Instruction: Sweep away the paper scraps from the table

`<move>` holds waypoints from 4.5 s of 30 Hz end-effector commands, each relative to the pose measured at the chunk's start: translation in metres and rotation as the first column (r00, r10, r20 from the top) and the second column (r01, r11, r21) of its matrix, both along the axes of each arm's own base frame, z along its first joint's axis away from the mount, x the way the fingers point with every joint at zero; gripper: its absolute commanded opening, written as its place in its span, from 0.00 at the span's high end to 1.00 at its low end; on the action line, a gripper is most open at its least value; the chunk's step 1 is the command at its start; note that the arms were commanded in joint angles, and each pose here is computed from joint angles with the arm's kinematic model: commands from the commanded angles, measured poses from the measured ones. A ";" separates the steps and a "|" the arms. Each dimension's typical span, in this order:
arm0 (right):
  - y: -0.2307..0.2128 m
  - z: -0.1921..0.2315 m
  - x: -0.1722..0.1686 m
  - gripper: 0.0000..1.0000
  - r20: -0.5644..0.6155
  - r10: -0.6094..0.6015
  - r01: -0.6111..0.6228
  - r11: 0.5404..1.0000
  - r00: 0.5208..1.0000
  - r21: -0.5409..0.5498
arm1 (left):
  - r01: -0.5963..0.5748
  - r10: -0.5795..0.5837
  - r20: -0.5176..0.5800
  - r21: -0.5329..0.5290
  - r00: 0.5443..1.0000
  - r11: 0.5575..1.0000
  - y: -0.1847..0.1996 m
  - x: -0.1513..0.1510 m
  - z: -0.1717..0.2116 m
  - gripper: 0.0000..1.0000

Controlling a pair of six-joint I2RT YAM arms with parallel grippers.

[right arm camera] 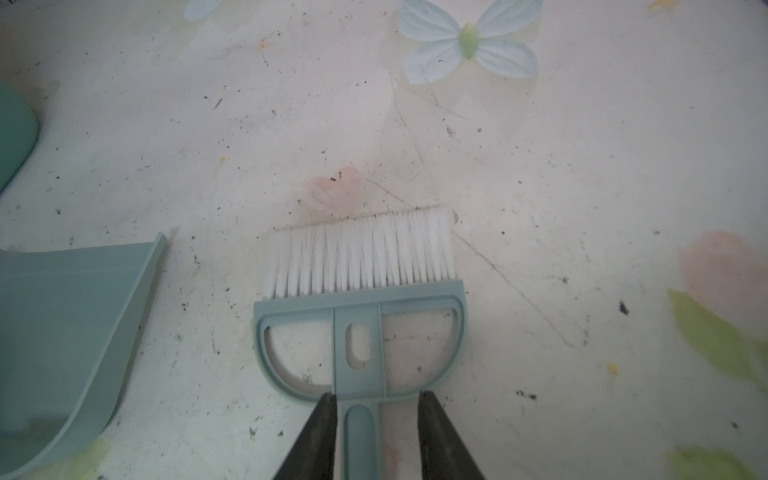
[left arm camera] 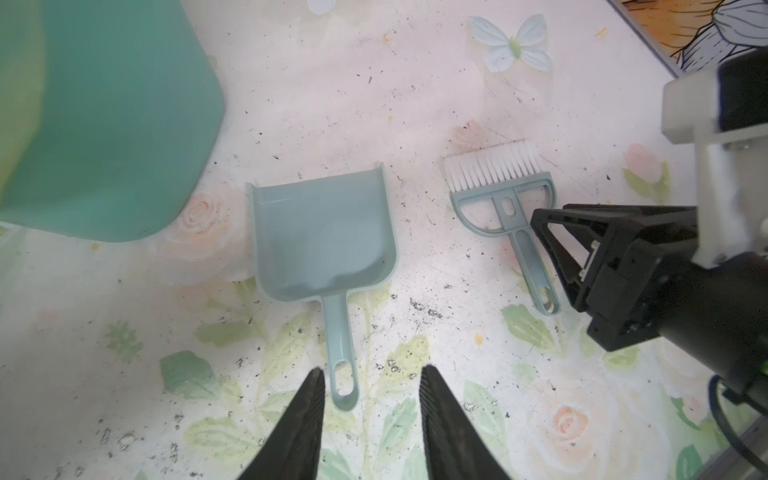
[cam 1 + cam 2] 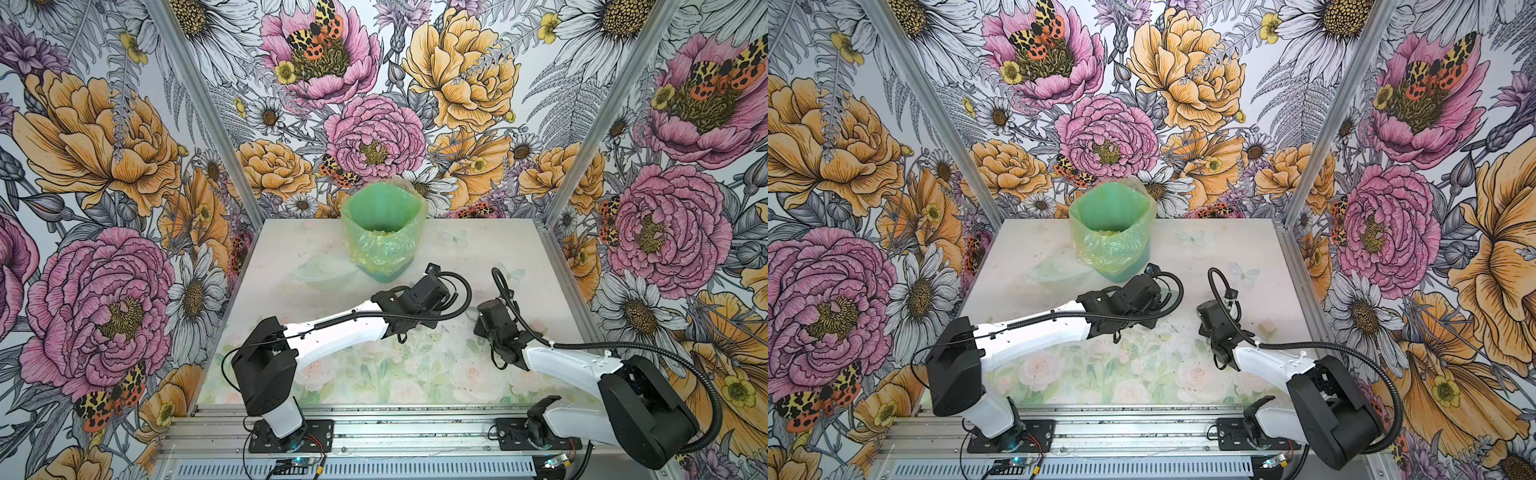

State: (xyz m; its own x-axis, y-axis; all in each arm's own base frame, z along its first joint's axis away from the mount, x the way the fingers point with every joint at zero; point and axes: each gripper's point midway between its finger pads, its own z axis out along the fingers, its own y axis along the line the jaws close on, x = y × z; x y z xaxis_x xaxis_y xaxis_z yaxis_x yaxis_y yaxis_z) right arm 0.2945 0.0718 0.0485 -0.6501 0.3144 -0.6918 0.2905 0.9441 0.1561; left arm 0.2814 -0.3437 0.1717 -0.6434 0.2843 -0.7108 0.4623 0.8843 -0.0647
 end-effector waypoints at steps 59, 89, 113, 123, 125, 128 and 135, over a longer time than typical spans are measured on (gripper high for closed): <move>-0.050 0.119 0.082 0.62 0.272 0.279 -0.139 0.887 0.921 -0.440 | -0.463 0.457 0.511 -0.124 0.728 0.877 0.314 0.059 0.045 0.01; -0.093 0.065 0.109 0.62 0.413 0.205 -0.077 0.949 0.888 -0.306 | -0.437 0.465 0.487 -0.179 0.739 0.882 0.343 0.092 -0.002 0.01; -0.094 0.063 0.110 0.56 0.412 0.207 -0.086 0.952 0.887 -0.293 | -0.432 0.504 0.496 -0.261 0.707 0.863 0.354 0.126 -0.041 0.01; -0.095 0.063 0.110 0.48 0.412 0.207 -0.086 0.952 0.887 -0.293 | -0.449 0.520 0.488 -0.264 0.701 0.853 0.358 0.126 -0.043 0.01; -0.094 0.063 0.110 0.46 0.413 0.208 -0.087 0.952 0.887 -0.293 | -0.450 0.520 0.489 -0.264 0.700 0.853 0.358 0.126 -0.042 0.01; -0.094 0.063 0.110 0.20 0.414 0.207 -0.085 0.952 0.887 -0.293 | -0.449 0.520 0.488 -0.264 0.701 0.854 0.357 0.126 -0.043 0.01; -0.094 0.063 0.109 0.00 0.414 0.209 -0.086 0.952 0.886 -0.295 | -0.450 0.520 0.487 -0.263 0.702 0.853 0.358 0.125 -0.043 0.01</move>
State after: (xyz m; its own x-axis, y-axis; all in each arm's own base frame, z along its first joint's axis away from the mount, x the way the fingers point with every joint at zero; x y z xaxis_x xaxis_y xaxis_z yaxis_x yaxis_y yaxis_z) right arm 0.4032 -0.0204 0.1105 -0.3036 0.0021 -0.9528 0.1026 0.9943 -0.0305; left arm 0.4076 0.0132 0.1239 -0.2086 -0.0599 -0.9762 -0.0447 0.9977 -0.0517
